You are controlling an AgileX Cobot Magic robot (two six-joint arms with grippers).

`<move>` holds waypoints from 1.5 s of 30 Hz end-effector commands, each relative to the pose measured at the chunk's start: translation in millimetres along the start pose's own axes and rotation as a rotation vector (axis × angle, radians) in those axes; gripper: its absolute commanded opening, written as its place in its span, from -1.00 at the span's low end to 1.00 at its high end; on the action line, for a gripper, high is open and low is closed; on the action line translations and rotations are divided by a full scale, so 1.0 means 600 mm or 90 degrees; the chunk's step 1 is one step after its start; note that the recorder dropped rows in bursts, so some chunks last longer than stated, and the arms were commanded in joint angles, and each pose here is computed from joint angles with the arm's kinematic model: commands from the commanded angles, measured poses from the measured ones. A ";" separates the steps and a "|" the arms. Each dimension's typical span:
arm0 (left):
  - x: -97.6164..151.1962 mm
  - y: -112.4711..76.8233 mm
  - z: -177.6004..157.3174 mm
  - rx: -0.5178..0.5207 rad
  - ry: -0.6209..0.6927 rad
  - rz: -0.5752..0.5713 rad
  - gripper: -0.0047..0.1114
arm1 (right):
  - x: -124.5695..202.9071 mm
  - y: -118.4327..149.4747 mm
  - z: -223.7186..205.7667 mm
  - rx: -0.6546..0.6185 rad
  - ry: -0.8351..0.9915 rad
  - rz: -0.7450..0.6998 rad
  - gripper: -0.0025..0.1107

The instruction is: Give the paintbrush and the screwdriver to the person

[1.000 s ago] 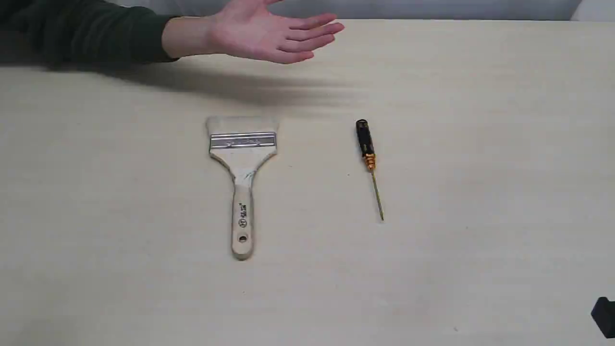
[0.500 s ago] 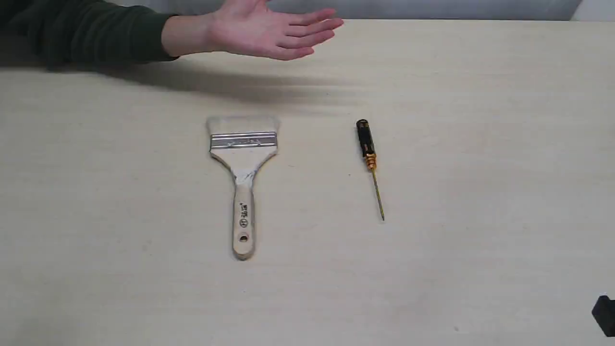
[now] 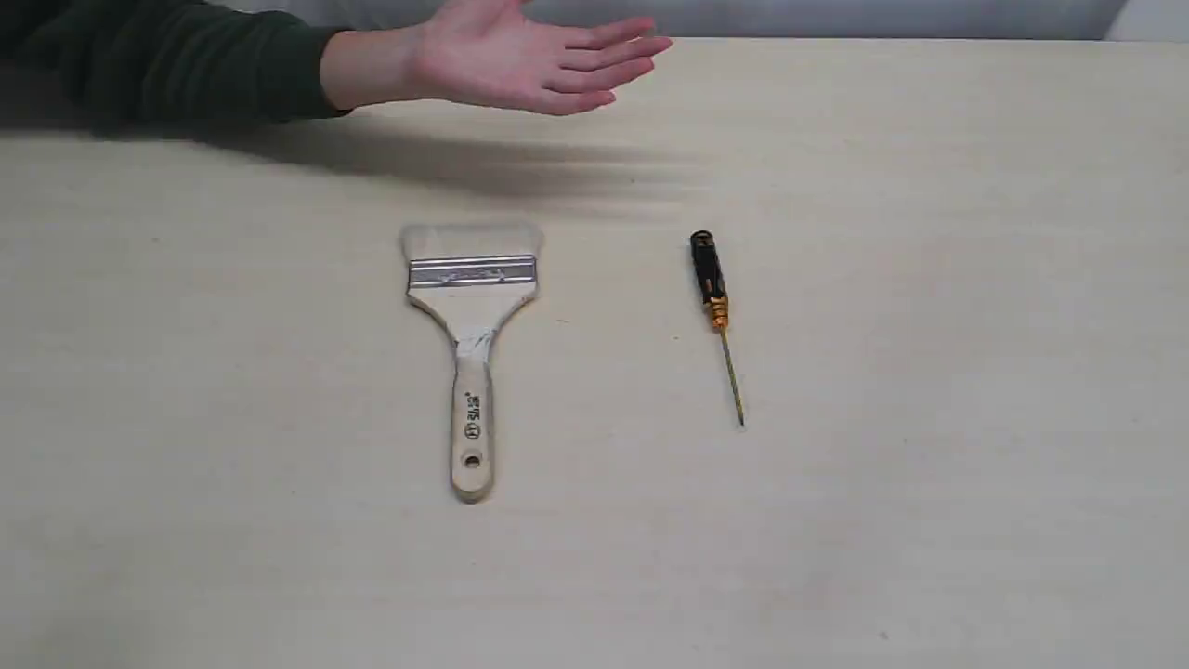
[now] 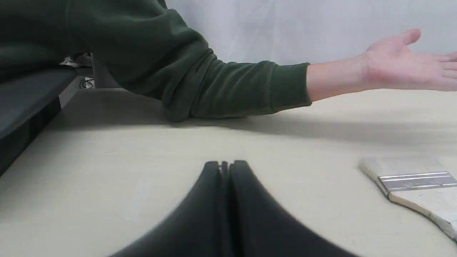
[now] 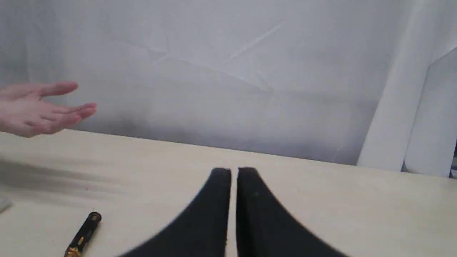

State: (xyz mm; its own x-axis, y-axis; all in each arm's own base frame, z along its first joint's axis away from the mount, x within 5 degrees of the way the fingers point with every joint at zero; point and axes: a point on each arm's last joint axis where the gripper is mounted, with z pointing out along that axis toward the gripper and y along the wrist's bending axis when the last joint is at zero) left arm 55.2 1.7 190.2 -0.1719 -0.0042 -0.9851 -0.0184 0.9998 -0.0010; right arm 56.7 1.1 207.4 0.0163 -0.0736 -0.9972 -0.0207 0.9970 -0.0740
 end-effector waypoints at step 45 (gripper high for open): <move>-0.001 -0.001 0.000 0.005 -0.007 -0.002 -0.92 | -0.288 -0.004 0.163 -0.060 0.089 0.231 -0.88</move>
State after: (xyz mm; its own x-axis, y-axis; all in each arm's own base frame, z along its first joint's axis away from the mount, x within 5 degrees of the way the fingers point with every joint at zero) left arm 55.2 1.7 190.2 -0.1719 -0.0042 -0.9851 -0.0184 0.9998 -0.0010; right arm 139.2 11.9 380.2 -0.1023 0.3109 -0.9449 -0.0885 0.9433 0.3199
